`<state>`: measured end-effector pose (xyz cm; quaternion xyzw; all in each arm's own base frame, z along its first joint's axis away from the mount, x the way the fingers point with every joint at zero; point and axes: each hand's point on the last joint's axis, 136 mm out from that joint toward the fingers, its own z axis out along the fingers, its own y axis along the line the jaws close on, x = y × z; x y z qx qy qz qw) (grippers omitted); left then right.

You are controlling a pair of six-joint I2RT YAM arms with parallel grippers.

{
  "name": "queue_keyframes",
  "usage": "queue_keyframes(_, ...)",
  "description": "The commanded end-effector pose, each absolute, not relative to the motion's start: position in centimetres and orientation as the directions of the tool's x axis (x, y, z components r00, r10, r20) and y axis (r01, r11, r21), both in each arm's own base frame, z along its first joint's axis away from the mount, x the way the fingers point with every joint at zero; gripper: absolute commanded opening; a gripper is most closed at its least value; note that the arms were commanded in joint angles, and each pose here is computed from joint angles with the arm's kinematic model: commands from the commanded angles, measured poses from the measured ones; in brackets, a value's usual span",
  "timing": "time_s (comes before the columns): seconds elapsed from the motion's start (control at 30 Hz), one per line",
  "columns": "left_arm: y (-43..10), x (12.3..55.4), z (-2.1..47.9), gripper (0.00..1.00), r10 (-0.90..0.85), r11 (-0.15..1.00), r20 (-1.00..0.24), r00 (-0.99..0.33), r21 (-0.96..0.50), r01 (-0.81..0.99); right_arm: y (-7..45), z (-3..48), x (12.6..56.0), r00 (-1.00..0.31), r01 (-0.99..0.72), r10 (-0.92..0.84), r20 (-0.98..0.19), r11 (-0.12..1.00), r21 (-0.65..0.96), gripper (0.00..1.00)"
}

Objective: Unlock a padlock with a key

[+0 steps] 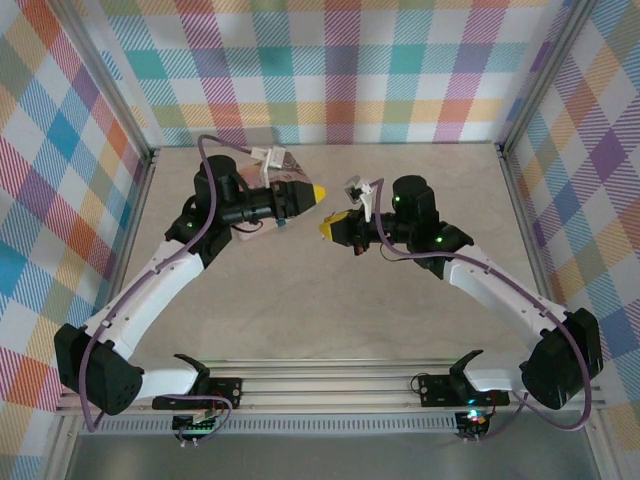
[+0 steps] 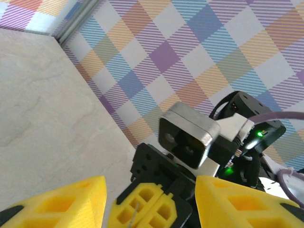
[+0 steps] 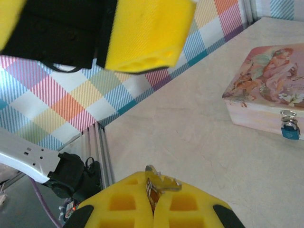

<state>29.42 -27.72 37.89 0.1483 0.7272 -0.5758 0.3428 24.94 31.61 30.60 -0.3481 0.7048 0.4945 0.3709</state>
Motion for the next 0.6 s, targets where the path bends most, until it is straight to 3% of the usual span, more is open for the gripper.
queue_keyframes(0.0,-27.4,27.4,38.7,0.51,-0.132,0.257,-0.689,-0.712,-0.718,0.647,31.6,32.5,23.7,-0.377,-0.917,-0.107,-0.92,0.181,0.355,0.0)
queue_keyframes(0.2,-27.4,25.9,36.5,0.47,-0.076,0.232,-0.662,-0.746,-0.739,0.632,31.5,33.1,23.0,-0.282,-0.954,-0.105,-0.954,0.135,0.267,0.0)
queue_keyframes(0.57,-27.5,24.5,34.6,0.41,0.029,0.264,-0.696,-0.718,-0.687,0.677,32.2,33.4,22.8,-0.313,-0.949,-0.124,-0.942,0.088,0.304,0.0)
